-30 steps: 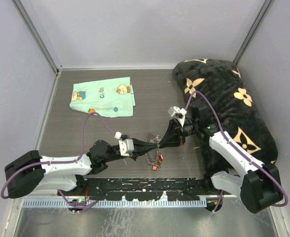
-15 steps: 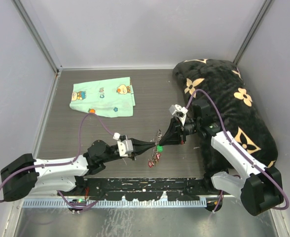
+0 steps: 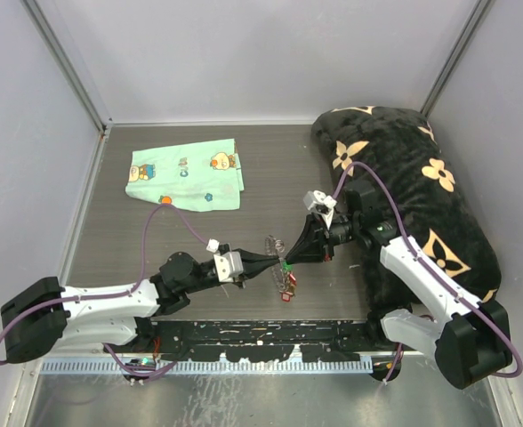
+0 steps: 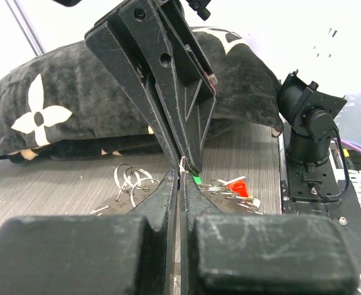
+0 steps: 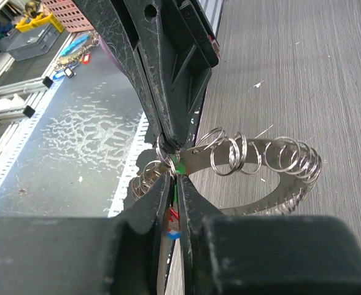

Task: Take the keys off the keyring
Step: Remove the key from the keyring.

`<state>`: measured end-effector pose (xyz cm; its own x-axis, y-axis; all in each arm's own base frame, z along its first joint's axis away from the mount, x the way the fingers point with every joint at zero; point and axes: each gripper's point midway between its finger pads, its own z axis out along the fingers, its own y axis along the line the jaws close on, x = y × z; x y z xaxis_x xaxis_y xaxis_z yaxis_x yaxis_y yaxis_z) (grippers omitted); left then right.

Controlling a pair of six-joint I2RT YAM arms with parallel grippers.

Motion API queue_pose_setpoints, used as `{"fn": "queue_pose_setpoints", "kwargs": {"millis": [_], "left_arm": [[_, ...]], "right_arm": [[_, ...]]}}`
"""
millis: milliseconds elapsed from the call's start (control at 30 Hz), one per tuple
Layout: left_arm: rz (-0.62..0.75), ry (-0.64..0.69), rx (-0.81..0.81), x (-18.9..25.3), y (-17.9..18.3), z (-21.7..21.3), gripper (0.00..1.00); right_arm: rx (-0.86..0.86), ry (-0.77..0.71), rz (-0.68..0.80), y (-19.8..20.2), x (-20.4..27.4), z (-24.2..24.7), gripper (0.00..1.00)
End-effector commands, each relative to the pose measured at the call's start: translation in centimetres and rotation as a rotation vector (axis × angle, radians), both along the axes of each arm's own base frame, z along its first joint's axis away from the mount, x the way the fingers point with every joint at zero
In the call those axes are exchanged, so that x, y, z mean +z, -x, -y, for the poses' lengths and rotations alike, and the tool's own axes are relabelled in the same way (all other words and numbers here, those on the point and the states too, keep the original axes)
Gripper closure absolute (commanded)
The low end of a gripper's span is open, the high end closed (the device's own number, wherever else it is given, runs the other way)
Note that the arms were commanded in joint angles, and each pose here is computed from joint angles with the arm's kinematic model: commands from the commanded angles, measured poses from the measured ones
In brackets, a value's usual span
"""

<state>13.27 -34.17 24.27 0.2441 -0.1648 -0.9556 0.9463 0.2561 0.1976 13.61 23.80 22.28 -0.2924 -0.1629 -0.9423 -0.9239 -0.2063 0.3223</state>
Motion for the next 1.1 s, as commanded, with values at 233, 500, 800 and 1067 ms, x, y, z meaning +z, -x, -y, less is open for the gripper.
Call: {"fn": "queue_pose_setpoints", "kwargs": {"millis": [233,500,800,1067], "left_arm": [[0.063,0.132,0.055,3.7,-0.8,-1.2,1.0],[0.063,0.148,0.031,4.2,-0.3,-1.1,1.0],[0.061,0.17,0.001,4.9,0.2,-0.9,1.0],[0.059,0.175,-0.02,5.2,0.4,-0.6,1.0]], "right_arm": [[0.025,-0.016,0.052,0.3,-0.7,-0.2,0.78],[0.056,-0.028,0.05,0.9,-0.9,-0.4,0.74],[0.055,-0.022,0.057,0.8,-1.3,-0.6,0.59],[0.043,-0.015,0.068,0.5,-1.5,-0.7,0.56]]}}
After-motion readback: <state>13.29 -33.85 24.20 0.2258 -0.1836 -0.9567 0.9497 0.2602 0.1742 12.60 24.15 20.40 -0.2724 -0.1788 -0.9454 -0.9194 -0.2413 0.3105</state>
